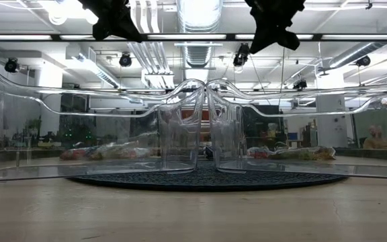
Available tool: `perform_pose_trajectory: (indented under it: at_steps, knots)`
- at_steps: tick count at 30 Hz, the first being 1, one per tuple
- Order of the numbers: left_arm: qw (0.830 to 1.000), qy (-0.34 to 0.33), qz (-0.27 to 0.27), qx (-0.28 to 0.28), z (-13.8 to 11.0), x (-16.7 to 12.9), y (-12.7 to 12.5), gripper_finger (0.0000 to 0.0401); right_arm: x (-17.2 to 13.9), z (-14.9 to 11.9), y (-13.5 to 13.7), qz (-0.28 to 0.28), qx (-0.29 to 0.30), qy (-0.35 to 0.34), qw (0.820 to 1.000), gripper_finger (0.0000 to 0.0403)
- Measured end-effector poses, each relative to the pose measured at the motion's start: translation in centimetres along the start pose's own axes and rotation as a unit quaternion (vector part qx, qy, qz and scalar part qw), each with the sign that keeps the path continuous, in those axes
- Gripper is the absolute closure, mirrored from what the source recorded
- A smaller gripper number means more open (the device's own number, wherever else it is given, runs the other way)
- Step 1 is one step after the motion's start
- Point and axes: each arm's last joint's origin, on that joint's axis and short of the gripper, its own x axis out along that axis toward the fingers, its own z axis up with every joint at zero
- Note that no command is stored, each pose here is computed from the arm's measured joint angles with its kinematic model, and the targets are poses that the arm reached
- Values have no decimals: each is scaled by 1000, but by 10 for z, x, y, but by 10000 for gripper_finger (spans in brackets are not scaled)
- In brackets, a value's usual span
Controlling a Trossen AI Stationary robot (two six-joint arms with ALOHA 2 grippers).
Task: Pick and place Granola Bars by type
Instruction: Put the yellow granola bar into the right transparent bin
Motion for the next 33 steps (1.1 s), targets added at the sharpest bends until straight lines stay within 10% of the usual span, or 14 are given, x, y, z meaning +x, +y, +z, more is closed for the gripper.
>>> perform_pose_trajectory:
  at_steps: [33]
  knots:
    - [1000,0,0,0,0,0,0,401,-8,-37,-21,-9,-22,18,1000,394]
